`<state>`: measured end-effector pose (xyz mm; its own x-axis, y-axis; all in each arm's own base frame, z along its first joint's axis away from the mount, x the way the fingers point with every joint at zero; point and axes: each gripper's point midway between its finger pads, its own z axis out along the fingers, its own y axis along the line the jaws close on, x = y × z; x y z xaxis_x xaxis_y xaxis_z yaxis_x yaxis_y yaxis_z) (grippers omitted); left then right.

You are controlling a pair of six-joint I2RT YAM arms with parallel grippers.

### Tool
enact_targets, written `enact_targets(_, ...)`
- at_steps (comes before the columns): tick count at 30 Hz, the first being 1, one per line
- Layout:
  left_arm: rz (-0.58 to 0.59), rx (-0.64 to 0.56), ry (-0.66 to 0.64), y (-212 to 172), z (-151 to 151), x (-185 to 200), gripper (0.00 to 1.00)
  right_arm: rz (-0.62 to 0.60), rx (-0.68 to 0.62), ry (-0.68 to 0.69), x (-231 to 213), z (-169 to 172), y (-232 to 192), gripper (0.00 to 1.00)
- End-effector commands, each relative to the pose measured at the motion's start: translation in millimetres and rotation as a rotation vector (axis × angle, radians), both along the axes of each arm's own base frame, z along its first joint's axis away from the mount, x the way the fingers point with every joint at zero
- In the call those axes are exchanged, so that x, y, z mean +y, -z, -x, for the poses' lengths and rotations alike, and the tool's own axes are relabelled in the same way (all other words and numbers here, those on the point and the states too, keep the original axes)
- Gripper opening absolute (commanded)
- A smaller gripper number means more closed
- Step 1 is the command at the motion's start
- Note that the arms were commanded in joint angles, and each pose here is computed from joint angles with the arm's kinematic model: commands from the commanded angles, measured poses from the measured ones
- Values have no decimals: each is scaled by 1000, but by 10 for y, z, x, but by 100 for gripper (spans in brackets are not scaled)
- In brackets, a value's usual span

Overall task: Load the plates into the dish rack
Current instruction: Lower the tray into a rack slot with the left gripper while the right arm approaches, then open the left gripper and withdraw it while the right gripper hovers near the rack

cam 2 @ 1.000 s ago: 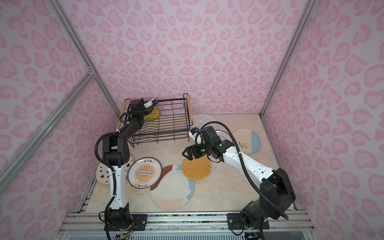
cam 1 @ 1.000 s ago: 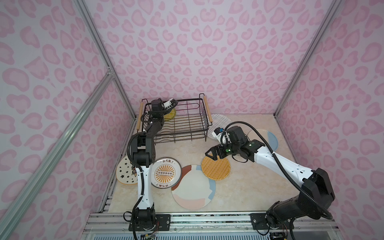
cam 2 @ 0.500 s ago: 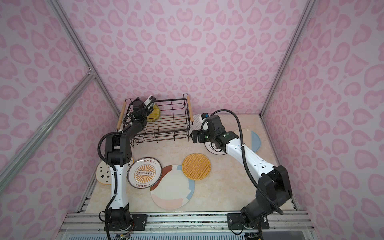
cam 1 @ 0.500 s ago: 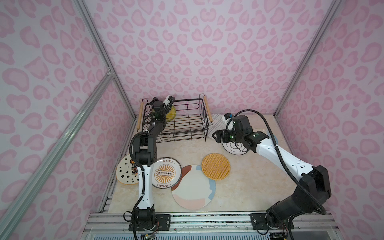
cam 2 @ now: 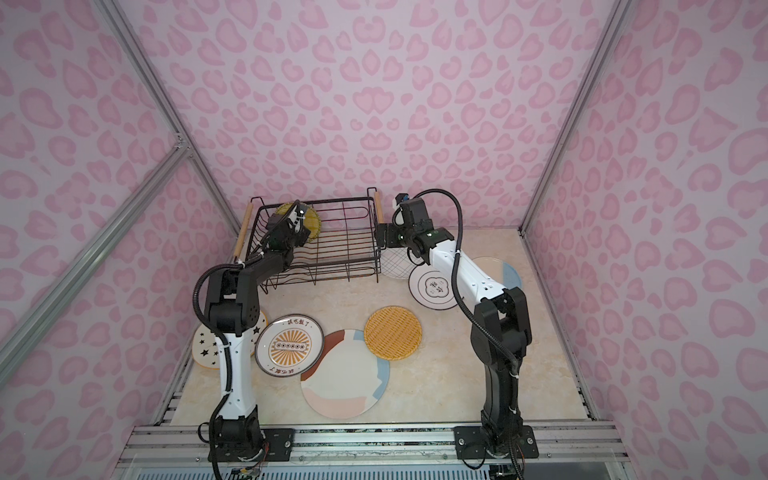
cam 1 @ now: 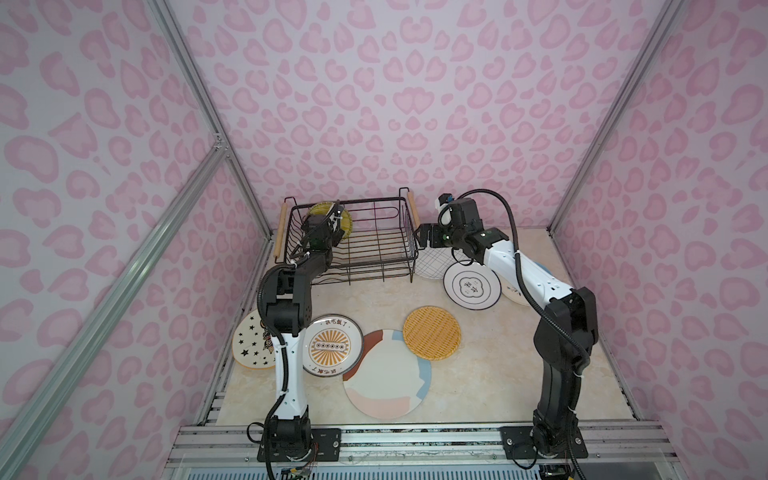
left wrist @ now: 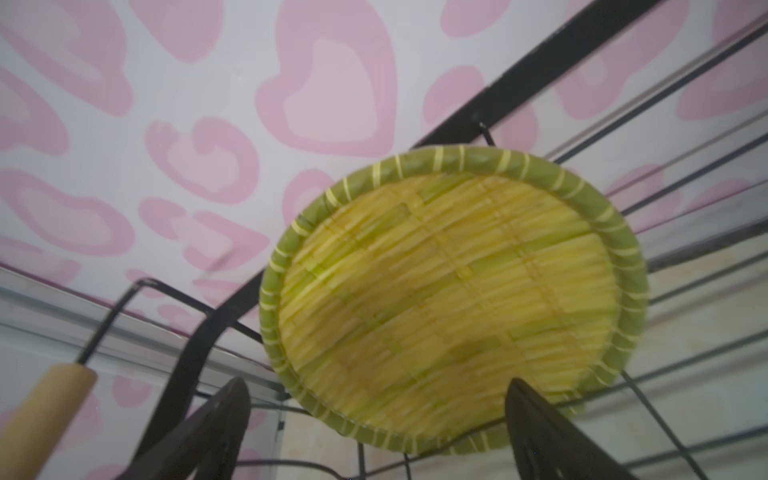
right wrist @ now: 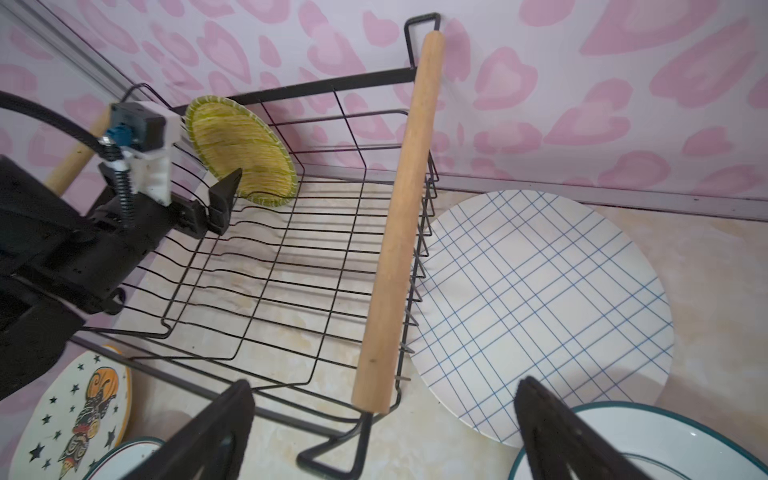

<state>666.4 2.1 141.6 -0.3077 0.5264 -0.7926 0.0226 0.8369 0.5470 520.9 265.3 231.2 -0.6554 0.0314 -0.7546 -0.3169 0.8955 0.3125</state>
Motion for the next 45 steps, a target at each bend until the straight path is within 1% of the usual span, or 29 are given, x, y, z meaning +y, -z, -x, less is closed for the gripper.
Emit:
enact_targets(1, 256, -367, 32, -2029, 522, 4, 97, 19, 54, -31, 46, -82, 184, 95)
enact_targets(3, 354, -384, 30, -2125, 669, 40, 97, -1, 61, -44, 91, -148, 212, 93)
enact_targets(8, 484, -410, 14, -2299, 937, 105, 97, -57, 71, -64, 207, -211, 260, 90)
enact_targets(11, 539, -422, 35, -2421, 1076, 110, 97, -104, 90, -77, 285, -259, 287, 88)
enact_targets(13, 561, -427, 36, -2504, 1153, 125, 97, -133, 99, -85, 346, -282, 300, 85)
enact_targets(16, 604, -461, 49, -2707, 1352, 145, 97, -162, 112, -102, 424, -299, 292, 78)
enact_targets(17, 620, -464, 34, -2772, 1416, 170, 97, -172, 115, -103, 442, -304, 290, 76)
enact_targets(19, 652, -436, -56, -2790, 1530, 297, 97, -185, 118, -106, 456, -311, 283, 74)
enact_targets(21, 694, -386, -119, -2711, 1666, 375, 97, -196, 130, -106, 477, -304, 297, 69)
enact_targets(25, 828, -231, -235, -2292, 1909, 496, 97, -213, 145, -108, 511, -285, 319, 63)
enact_targets(27, 917, -165, -265, -2117, 2017, 588, 97, -206, 150, -98, 491, -279, 335, 62)
enact_targets(28, 968, -121, -289, -1904, 2063, 647, 97, -207, 149, -95, 483, -279, 335, 62)
enact_targets(31, 1107, -66, -319, -1582, 2139, 857, 97, -208, 151, -101, 487, -257, 343, 62)
enact_targets(35, 1236, -12, -336, -1276, 2129, 1034, 97, -210, 155, -113, 501, -241, 347, 58)
enact_targets(37, 1258, -20, -354, -1196, 2114, 1125, 97, -213, 156, -118, 512, -242, 353, 53)
enact_targets(38, 1272, -19, -351, -1154, 2086, 1151, 97, -216, 157, -122, 514, -244, 358, 51)
enact_targets(40, 1310, 7, -327, -1073, 1982, 1165, 100, -220, 164, -127, 529, -239, 382, 46)
enact_targets(42, 1349, 32, -337, -940, 1876, 1203, 96, -229, 172, -130, 548, -230, 398, 44)
enact_targets(43, 1373, 39, -333, -880, 1822, 1215, 94, -238, 173, -133, 560, -231, 392, 40)
enact_targets(45, 1401, 64, -332, -774, 1743, 1225, 88, -245, 175, -139, 583, -214, 376, 38)
